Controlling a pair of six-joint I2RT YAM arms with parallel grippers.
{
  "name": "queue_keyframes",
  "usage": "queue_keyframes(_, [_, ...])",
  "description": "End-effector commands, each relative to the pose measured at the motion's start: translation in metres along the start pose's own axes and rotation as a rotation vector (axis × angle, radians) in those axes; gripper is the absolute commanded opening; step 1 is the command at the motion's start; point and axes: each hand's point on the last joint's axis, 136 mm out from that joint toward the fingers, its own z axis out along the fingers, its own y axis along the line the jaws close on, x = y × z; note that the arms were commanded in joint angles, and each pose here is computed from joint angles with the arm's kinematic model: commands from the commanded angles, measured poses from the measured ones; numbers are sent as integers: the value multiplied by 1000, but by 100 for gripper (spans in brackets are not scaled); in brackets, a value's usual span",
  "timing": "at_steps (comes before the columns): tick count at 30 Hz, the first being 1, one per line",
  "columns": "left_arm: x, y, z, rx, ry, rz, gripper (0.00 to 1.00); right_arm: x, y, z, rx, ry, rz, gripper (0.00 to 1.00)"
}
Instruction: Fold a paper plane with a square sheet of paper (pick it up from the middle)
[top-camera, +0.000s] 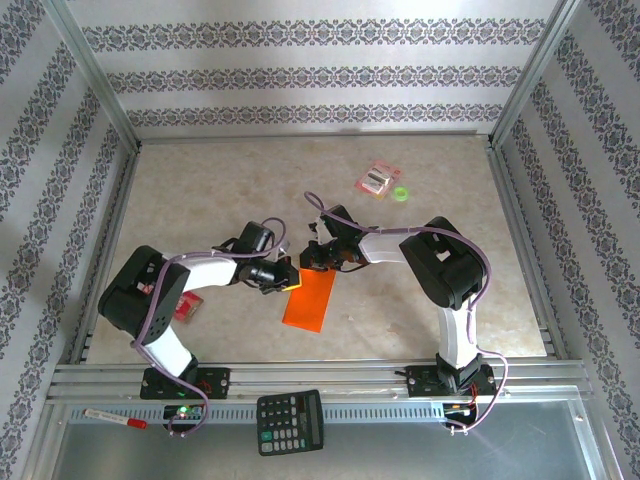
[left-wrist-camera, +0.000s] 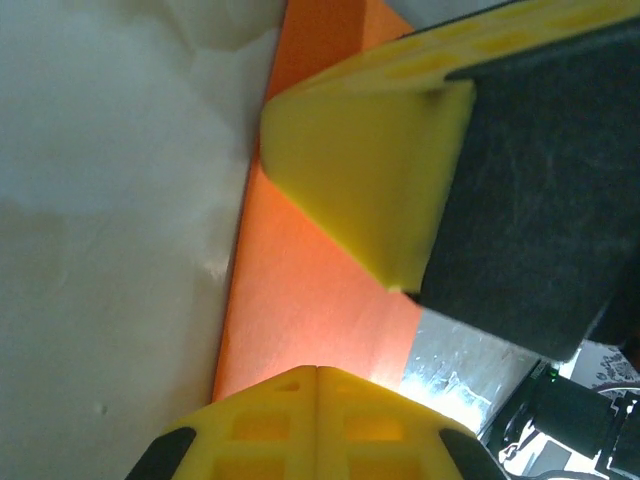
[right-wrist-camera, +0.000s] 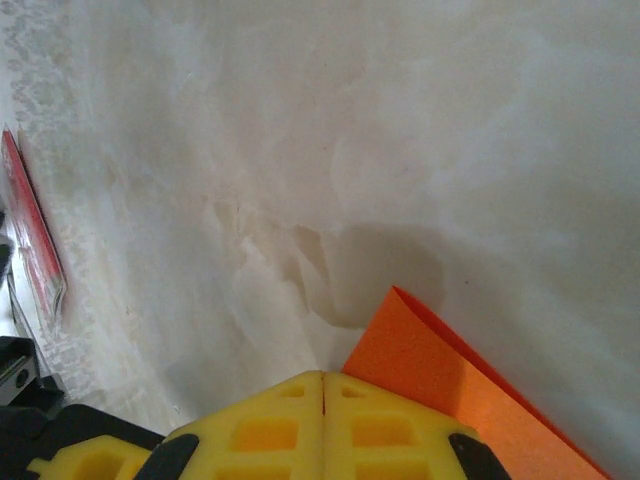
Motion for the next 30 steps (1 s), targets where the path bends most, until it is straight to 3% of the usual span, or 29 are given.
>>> queue_keyframes(1, [-9, -1, 3, 26, -7, 1, 0, 18, -44, 6, 118, 40, 44, 0])
queue_keyframes(30, [81, 38, -5, -25, 150, -88, 0, 8, -58, 7, 178, 34, 65, 0])
